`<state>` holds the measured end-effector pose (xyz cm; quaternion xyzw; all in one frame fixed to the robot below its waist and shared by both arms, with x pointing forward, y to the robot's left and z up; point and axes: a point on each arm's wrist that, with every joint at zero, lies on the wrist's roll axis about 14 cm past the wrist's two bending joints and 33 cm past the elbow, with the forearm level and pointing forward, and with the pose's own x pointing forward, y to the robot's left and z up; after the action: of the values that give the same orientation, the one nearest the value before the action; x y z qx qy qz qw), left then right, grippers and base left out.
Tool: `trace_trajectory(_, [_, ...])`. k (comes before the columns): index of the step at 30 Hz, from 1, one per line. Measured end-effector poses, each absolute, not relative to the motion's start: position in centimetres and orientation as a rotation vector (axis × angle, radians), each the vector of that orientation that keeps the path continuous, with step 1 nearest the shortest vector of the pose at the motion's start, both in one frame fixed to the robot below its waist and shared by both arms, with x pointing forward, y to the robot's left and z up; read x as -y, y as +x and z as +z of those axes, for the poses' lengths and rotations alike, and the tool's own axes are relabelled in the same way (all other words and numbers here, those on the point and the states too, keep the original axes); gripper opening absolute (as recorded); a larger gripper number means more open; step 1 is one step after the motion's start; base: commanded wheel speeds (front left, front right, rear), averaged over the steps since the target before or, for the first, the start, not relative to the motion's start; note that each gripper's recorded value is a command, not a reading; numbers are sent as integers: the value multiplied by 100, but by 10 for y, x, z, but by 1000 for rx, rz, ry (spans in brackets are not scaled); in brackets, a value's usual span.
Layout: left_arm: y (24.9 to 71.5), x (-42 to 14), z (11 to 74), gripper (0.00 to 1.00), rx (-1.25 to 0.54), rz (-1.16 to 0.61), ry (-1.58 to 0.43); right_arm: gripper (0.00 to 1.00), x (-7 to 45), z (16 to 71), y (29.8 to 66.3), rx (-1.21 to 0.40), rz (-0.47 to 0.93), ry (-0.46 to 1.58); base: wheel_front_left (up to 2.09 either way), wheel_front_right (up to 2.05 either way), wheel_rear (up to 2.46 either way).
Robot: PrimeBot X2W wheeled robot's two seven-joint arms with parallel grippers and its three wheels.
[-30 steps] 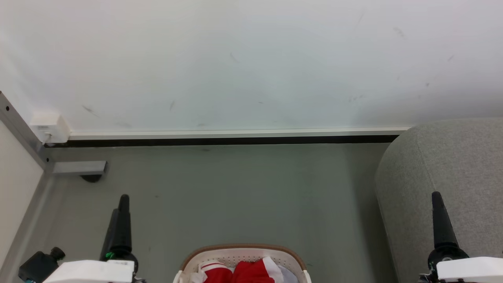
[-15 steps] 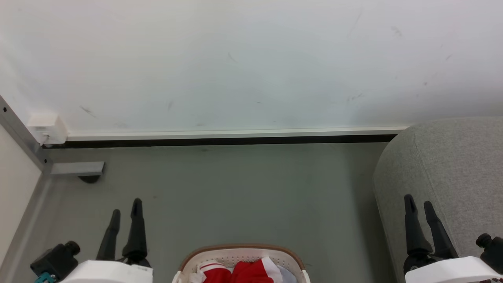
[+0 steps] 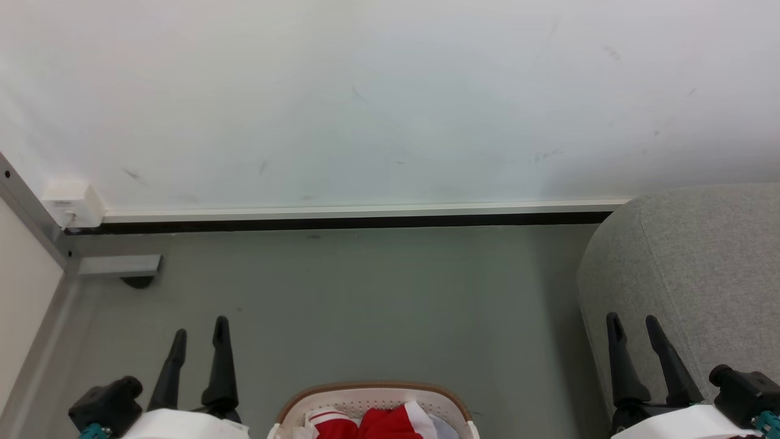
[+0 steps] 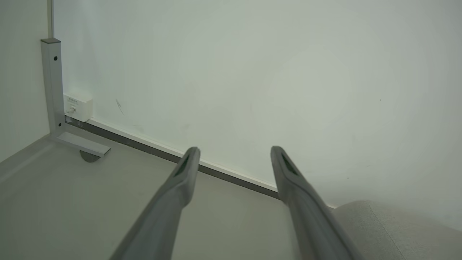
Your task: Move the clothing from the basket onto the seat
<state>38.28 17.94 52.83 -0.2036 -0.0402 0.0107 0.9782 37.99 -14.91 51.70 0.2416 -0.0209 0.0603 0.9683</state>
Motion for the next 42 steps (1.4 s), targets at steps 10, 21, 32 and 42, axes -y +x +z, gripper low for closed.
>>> trace_trajectory(10, [381,-175,525,100,81,15,-314,100,148,514,378,45,129,387,0,0,0])
trace_trajectory(21, [381,-169,532,100,117,-6,-223,100,142,516,377,65,154,307,0,0,0])
trace_trajectory(32, [381,-163,534,100,137,-26,-139,100,138,519,376,85,173,233,0,0,0])
trace_trajectory(42, [382,-159,539,100,166,-37,-73,100,136,523,375,108,186,166,0,0,0])
